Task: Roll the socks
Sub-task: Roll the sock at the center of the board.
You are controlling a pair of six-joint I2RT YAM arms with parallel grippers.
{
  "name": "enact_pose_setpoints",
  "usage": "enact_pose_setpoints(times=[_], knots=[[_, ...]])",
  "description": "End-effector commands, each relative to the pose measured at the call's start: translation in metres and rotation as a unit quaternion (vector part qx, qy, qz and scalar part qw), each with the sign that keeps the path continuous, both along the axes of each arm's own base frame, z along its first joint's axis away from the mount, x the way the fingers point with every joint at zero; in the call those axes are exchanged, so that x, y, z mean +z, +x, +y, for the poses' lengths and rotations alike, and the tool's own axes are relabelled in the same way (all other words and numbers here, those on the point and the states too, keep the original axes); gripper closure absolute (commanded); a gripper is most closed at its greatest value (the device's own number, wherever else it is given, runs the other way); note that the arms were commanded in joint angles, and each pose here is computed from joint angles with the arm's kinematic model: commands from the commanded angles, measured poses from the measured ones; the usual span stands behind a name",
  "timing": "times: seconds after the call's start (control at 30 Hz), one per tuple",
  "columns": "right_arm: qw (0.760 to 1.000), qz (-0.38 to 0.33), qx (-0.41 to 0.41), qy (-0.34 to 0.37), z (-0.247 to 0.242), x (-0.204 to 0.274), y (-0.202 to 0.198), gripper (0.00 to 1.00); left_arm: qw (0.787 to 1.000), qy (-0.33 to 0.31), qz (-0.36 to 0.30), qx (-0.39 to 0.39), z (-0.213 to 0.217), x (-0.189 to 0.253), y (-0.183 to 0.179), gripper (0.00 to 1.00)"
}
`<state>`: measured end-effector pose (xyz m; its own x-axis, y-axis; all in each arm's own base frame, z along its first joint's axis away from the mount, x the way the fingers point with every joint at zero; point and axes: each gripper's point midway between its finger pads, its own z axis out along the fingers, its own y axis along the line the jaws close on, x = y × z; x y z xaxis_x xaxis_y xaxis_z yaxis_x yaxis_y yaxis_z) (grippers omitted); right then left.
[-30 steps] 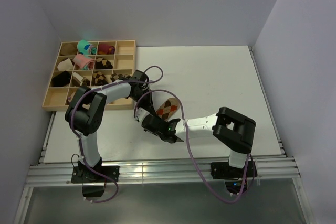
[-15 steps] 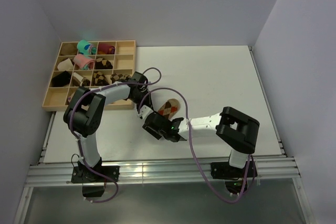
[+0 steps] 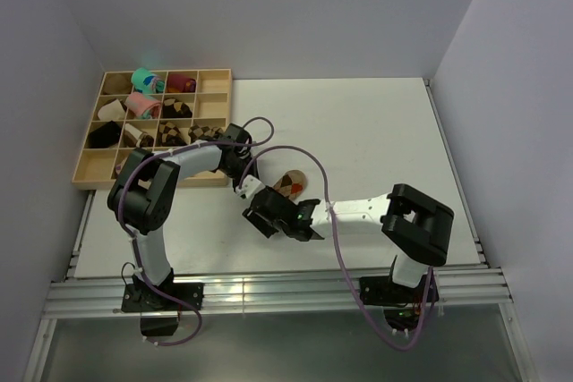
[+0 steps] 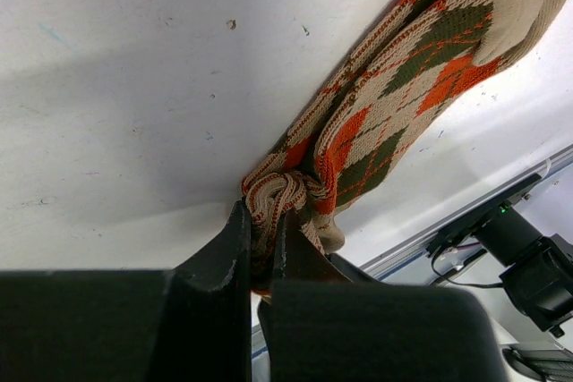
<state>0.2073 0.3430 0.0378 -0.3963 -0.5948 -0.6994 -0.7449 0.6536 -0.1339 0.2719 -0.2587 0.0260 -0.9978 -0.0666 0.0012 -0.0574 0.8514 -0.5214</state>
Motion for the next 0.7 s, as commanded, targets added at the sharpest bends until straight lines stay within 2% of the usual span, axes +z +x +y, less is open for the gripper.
enact_pose_setpoints(times=[0.0, 0.27, 0.37, 0.5, 0.57, 0.6, 0.67], knots=[[0.999, -0.019, -0.006, 0.037, 0.011, 0.031, 0.009, 0.39, 1.000, 0.021, 0.009, -0.002, 0.007, -0.004, -0.011, 0.99], [1.000, -0.018, -0.012, -0.007, 0.009, 0.005, 0.014, 0.39, 1.000, 0.021, 0.009, -0.005, 0.006, -0.002, -0.010, 0.99], [1.000, -0.017, -0.015, -0.013, 0.006, 0.000, 0.012, 0.43, 1.000, 0.021, 0.013, -0.005, 0.007, -0.004, -0.012, 0.99], [0.999, -0.012, -0.019, -0.029, 0.000, -0.012, 0.011, 0.57, 1.000, 0.018, 0.015, -0.007, 0.006, -0.004, -0.013, 0.99], [0.999, -0.008, -0.020, -0.028, -0.003, -0.014, 0.009, 0.74, 1.000, 0.017, 0.013, -0.008, 0.006, -0.004, -0.013, 0.99], [1.000, -0.002, -0.017, -0.025, -0.004, -0.016, 0.006, 0.86, 1.000, 0.016, 0.009, -0.008, 0.006, -0.003, -0.012, 0.99], [1.000, 0.003, -0.019, -0.013, -0.003, -0.013, 0.004, 0.96, 1.000, 0.016, -0.003, -0.005, 0.006, 0.000, -0.007, 0.95]])
